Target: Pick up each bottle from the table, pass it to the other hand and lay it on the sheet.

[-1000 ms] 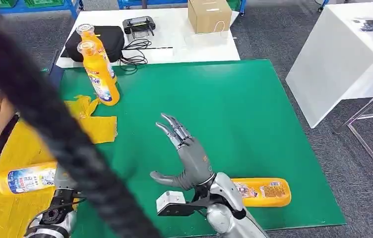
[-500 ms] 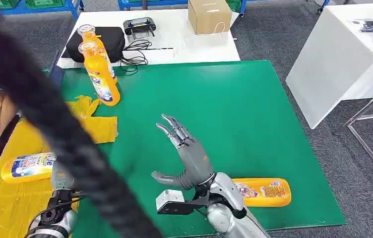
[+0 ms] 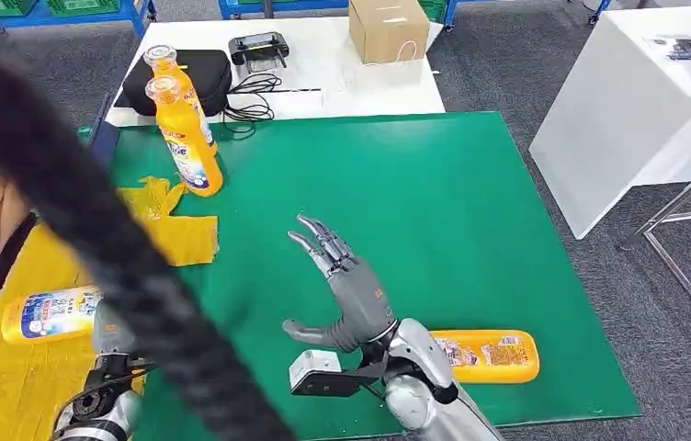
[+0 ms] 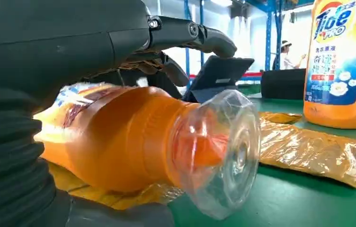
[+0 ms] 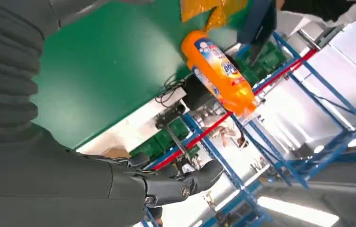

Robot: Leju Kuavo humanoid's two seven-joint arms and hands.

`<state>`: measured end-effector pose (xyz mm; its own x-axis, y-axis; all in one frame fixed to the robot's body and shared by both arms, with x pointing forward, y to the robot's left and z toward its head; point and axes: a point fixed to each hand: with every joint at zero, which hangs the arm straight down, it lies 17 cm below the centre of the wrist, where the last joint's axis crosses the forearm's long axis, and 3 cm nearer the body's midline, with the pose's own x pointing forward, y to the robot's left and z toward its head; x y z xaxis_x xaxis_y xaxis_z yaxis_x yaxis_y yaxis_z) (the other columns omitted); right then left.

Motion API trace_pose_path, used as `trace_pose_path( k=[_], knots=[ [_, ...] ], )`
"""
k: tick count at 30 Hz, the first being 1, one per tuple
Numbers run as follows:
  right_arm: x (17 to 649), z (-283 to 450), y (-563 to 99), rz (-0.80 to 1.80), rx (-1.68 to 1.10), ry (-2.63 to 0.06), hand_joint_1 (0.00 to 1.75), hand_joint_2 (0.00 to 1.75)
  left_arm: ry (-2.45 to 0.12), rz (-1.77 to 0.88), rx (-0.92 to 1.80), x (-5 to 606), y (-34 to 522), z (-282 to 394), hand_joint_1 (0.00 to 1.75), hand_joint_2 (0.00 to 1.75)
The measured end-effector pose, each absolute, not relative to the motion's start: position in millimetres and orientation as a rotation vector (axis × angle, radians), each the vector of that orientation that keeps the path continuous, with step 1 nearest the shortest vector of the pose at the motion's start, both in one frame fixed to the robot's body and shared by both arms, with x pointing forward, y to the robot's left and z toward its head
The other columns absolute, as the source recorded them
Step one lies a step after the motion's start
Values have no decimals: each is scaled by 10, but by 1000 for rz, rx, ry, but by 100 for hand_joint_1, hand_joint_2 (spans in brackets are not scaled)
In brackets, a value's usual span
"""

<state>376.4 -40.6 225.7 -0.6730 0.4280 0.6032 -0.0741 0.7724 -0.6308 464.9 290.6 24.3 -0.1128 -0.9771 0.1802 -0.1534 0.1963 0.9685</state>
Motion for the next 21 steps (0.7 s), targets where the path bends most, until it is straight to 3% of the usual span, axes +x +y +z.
trace_pose_path(
  k=[5,8,10,13,21],
  knots=[
    [3753,2200,-402,842,-238,-2163,0,175,-1602,-1012,1069,4501,2742,305,0,175],
    [3713,2095,-409,915,-227,-2152,0,175,-1838,-1026,1025,4234,2380,634,0,175],
    [3645,1914,-470,1023,-232,-2132,0,175,-1954,-872,1010,4076,2301,945,0,175],
    [3556,1579,-704,1175,-281,-2068,0,175,-2057,-658,981,3907,2219,1340,0,175],
    [3391,1031,-1635,1302,-390,-1878,0,175,-2231,-453,829,3574,1830,1876,0,175]
  ],
)
